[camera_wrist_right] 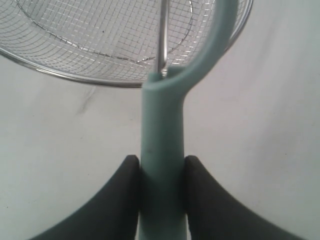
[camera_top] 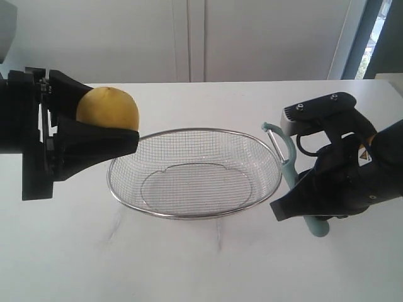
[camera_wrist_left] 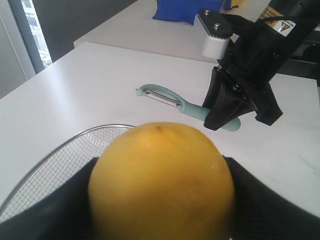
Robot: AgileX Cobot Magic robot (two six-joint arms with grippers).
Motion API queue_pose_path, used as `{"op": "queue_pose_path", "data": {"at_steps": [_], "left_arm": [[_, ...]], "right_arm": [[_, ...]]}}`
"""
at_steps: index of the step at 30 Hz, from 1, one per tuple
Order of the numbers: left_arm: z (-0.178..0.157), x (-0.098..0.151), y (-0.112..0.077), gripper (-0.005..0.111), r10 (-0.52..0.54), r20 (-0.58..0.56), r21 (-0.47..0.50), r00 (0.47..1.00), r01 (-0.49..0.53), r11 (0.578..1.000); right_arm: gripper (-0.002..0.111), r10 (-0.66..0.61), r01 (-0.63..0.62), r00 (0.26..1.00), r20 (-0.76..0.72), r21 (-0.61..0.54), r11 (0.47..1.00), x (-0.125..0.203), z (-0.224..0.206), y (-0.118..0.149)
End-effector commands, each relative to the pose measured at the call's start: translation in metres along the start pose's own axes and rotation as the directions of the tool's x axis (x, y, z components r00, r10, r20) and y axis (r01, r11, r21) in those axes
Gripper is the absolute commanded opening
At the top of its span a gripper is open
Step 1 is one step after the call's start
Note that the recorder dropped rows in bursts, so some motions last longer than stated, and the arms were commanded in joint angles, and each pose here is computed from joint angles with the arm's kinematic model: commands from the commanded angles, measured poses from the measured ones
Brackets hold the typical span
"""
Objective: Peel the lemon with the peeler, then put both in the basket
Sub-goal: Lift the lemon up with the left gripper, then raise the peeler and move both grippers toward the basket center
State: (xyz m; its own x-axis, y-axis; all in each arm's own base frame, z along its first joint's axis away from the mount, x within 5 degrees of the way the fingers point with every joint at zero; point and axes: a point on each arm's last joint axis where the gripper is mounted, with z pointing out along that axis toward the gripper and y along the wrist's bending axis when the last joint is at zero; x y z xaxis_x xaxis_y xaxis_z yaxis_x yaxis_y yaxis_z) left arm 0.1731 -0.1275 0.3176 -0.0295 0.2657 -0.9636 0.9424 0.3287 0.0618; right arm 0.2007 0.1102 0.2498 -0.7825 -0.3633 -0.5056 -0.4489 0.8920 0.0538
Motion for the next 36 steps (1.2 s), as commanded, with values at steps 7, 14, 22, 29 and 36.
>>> {"op": "queue_pose_path", "data": {"at_steps": [7,14,22,29,36], "left_arm": [[-0.002,-0.014,0.006,0.000,0.006,0.130,-0.064,0.991,0.002,0.998],[-0.005,-0.023,0.015,0.000,0.168,0.183,-0.192,0.969,-0.133,0.972],[0.002,-0.009,0.041,0.000,0.196,0.038,-0.343,0.980,-0.172,0.923],[0.022,0.005,0.042,0.000,0.144,0.083,-0.195,0.986,-0.126,0.973],[0.029,0.002,0.030,0.000,0.125,0.203,-0.011,0.971,-0.125,0.992]], "right_arm": [[0.000,-0.004,0.004,0.991,0.131,0.004,1.000,-0.011,-0.003,0.000],[0.000,-0.085,0.074,0.915,0.394,0.043,0.996,-0.041,-0.007,-0.001],[0.000,-0.085,0.073,0.894,0.441,0.045,0.996,-0.076,0.003,0.000],[0.000,-0.076,0.067,0.939,0.336,0.036,0.997,-0.071,0.021,0.000],[0.000,0.054,-0.047,0.971,0.233,-0.033,0.998,-0.061,0.020,0.003]]}}
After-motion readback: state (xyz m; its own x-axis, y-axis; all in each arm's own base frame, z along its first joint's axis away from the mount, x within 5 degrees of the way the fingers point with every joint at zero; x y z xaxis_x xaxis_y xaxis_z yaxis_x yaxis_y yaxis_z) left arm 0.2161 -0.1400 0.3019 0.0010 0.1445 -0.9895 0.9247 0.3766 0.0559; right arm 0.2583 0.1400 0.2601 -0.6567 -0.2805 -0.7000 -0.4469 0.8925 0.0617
